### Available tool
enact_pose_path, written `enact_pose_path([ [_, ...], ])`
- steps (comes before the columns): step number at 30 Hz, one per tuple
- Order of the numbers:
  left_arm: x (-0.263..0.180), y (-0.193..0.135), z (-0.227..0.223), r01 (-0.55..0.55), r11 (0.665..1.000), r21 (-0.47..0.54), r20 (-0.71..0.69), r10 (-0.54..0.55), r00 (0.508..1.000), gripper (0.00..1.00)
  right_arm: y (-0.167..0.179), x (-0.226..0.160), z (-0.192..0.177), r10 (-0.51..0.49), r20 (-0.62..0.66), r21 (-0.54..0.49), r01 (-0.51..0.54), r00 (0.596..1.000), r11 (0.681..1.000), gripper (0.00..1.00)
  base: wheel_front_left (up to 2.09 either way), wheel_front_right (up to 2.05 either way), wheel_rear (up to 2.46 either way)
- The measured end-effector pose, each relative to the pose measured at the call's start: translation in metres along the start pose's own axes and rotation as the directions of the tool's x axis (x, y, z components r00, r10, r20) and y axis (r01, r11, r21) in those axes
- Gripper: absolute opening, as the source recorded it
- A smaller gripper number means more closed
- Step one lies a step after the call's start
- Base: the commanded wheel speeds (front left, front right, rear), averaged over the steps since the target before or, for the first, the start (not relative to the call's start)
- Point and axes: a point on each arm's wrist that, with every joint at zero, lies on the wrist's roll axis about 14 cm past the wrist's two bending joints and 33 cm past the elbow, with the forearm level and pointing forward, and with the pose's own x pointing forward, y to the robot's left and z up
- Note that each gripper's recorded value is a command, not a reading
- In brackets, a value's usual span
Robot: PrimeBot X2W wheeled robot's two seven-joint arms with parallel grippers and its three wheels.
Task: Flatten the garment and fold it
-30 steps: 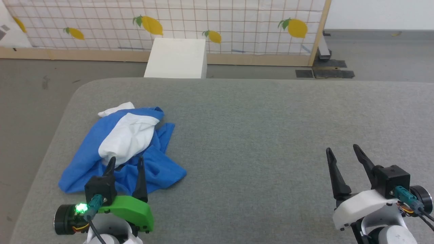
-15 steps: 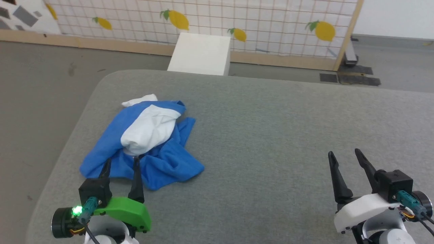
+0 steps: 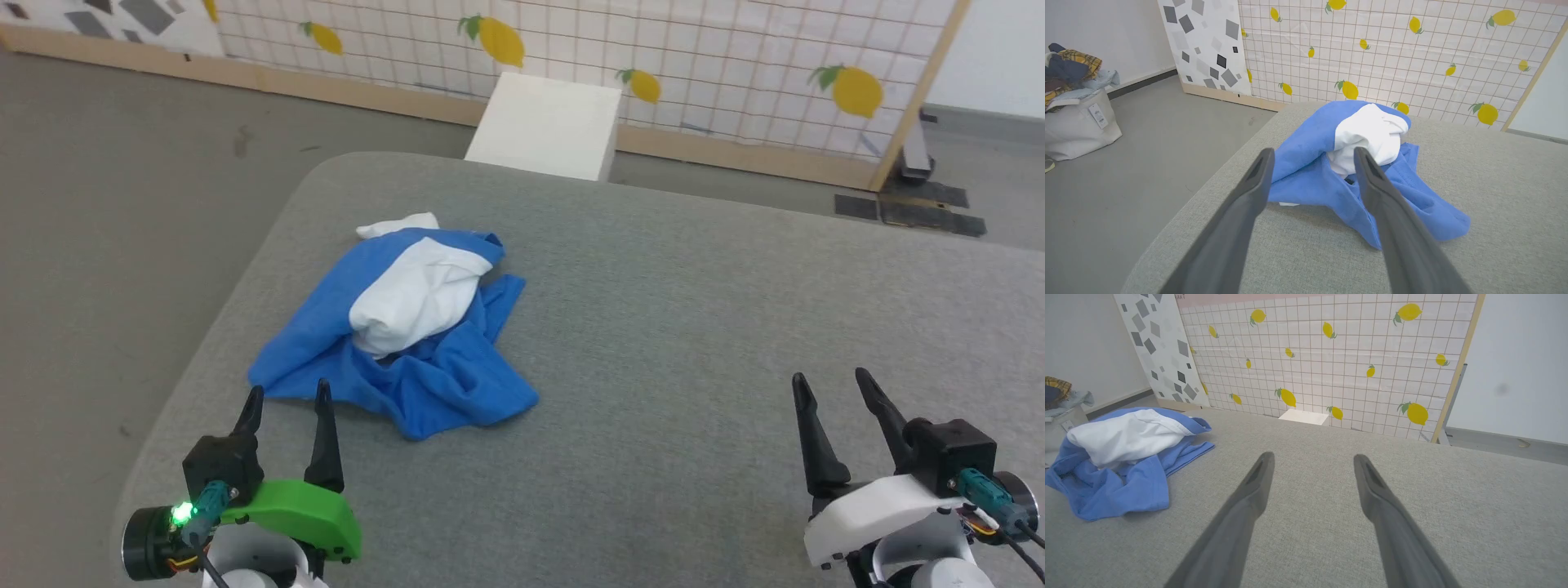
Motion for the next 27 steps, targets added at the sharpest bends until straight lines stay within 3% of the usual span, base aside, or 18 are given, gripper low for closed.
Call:
enact_pose_path([
  [27,-0.036,0.058,-0.004,-0.185,0.982,-0.035,0.015,0.186,0.982,1.00,0.046,0.024,-0.017,0.135,-0.016,0.049,-0.134,0.991,0.990,1.00,0.00,0.00,0.00],
])
